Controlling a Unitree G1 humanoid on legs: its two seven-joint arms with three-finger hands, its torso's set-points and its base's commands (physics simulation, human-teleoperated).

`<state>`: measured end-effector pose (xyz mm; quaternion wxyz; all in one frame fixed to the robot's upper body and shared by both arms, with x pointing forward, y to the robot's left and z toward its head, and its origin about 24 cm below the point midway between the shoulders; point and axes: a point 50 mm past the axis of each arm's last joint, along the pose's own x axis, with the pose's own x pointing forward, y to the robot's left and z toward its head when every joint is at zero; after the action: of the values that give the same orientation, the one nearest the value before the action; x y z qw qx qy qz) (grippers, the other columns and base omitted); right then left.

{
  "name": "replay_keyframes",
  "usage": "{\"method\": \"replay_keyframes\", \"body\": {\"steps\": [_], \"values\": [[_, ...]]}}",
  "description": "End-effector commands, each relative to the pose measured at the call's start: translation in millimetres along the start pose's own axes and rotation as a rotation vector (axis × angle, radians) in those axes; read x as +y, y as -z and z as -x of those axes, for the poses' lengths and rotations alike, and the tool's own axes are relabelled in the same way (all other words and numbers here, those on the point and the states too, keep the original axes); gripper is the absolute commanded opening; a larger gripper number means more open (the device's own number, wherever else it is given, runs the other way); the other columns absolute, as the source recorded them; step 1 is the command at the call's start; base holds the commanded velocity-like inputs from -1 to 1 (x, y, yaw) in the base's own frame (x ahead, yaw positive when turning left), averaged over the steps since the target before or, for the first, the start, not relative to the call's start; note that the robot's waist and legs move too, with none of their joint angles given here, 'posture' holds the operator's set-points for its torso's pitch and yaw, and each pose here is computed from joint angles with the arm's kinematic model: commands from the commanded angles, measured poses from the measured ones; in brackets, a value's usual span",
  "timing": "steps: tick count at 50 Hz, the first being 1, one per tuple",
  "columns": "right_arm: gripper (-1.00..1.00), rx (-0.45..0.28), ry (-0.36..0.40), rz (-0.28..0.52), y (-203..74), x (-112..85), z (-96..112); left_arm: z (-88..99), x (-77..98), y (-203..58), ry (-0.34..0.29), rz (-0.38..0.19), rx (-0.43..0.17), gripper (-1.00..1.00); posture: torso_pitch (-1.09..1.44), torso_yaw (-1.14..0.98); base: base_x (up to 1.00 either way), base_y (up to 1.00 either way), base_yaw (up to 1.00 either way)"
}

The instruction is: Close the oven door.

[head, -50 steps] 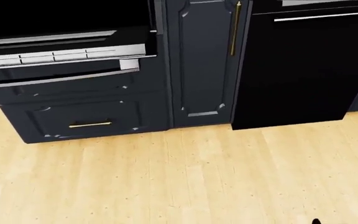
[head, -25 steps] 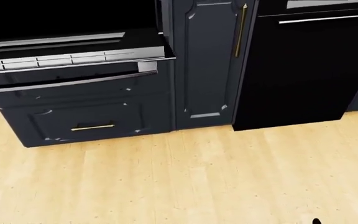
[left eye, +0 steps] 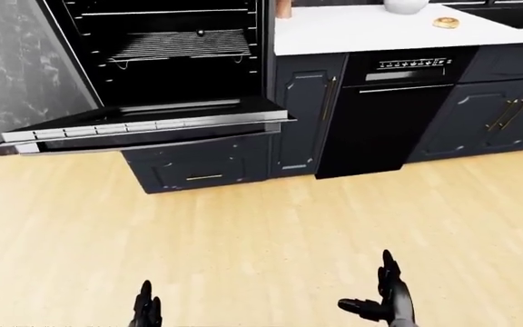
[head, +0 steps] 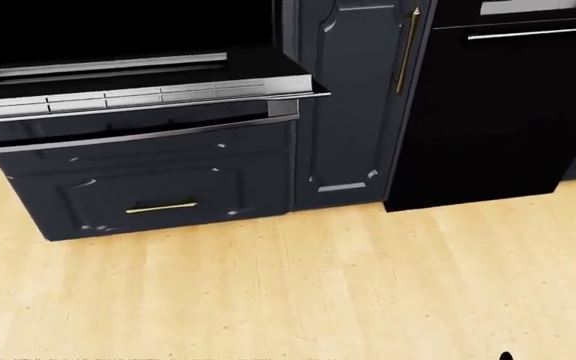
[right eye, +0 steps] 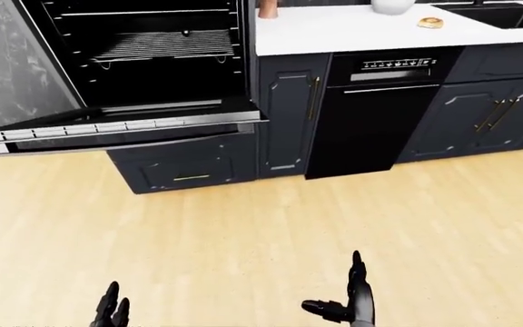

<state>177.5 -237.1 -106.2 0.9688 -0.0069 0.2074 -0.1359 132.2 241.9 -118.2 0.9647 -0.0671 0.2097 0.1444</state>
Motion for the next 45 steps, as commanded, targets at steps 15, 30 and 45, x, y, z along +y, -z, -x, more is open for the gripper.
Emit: {"method": "replay_keyframes", "body": {"steps": [15,30,45], "values": [[1.0,-0.069,-0.013,0.003,-12.6,2.7,-6.3,-5.4,7.7,-13.4,-0.016,-0.018,-0.072,1.0,0.0,0.0,0.0,0.31,0.0],[1.0,-0.068,-0.015,0.003,-12.6,3.4,-6.4,-5.9,7.2,-13.8,-0.016,-0.016,-0.073,1.0,0.0,0.0,0.0,0.32,0.0],[1.0,-0.069,-0.016,0.003,-12.8,3.3,-6.5,-5.5,7.4,-13.4,-0.018,-0.016,-0.073,1.0,0.0,0.0,0.0,0.31,0.0]]}}
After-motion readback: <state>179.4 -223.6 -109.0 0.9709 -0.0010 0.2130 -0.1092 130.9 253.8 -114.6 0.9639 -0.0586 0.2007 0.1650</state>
